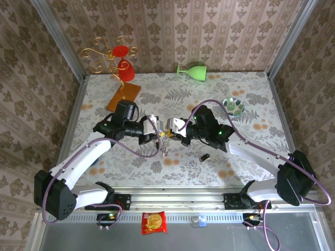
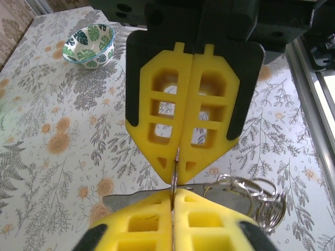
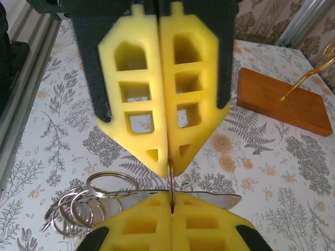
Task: Put the keys on the keyring
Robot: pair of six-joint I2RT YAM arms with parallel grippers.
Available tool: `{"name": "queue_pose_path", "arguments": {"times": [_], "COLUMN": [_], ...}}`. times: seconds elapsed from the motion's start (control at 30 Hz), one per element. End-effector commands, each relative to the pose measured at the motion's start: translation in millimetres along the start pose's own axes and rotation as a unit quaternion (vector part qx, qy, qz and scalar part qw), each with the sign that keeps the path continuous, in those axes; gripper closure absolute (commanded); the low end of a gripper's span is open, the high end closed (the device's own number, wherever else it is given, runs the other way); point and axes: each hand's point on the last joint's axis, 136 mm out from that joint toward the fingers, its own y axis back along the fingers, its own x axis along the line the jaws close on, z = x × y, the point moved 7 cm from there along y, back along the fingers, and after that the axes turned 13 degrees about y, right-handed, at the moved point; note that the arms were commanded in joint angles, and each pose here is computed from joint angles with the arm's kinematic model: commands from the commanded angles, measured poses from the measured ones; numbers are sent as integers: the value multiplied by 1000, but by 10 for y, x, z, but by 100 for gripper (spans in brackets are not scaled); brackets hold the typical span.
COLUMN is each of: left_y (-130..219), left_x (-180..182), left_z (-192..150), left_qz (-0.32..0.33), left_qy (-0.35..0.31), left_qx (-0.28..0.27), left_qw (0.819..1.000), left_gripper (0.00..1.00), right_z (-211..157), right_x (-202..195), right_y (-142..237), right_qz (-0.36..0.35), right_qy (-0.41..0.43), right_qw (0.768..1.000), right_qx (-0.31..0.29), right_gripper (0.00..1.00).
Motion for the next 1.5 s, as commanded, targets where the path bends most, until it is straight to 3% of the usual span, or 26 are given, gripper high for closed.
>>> {"name": "queue_pose_path", "arguments": {"times": [0.0, 0.2, 0.4, 0.5, 0.6, 0.7, 0.93, 1.0, 1.13, 1.27, 1.37, 1.47], "left_y": [6, -19, -3, 24, 85, 127, 106, 110, 108, 107, 73, 57], "left_x": [22, 15, 5, 41, 147, 261, 276, 269, 262, 224, 185, 127], "left_z": [110, 79, 102, 104, 126, 189, 303, 360, 424, 470, 492, 469], "left_qz": [4, -3, -6, 19, 81, 147, 246, 259, 252, 243, 225, 213], "left_qy": [-2, -3, -5, 11, 62, 169, 344, 402, 531, 632, 688, 734], "left_qx": [-18, -16, -19, -15, 0, -1, 20, 17, 30, 55, 64, 80], "left_qw": [1000, 1000, 1000, 1000, 995, 975, 906, 878, 808, 734, 686, 640], "left_gripper": [83, 82, 100, 100, 100, 100, 100, 100, 100, 100, 100, 100], "right_z": [156, 201, 184, 107, 6, 7, 294, 319, 276, 117, -34, -18], "right_x": [-48, -69, -89, -164, -223, -159, 174, 214, 162, 80, 54, 10], "right_y": [-6, -13, -18, 55, 236, 391, 306, 203, 17, -91, -170, -139], "right_qz": [3, 2, -7, -45, -77, -81, -21, -26, -103, -180, -218, -250], "right_qy": [4, -5, -8, -24, -51, -61, -76, -77, -85, -85, -77, -63], "right_qw": [999, 998, 999, 998, 996, 995, 995, 994, 987, 976, 971, 962], "right_qx": [-40, -56, -48, -26, -17, -17, -63, -72, -93, -86, -68, -87], "right_gripper": [100, 100, 100, 78, 74, 76, 82, 83, 89, 85, 81, 79]}}
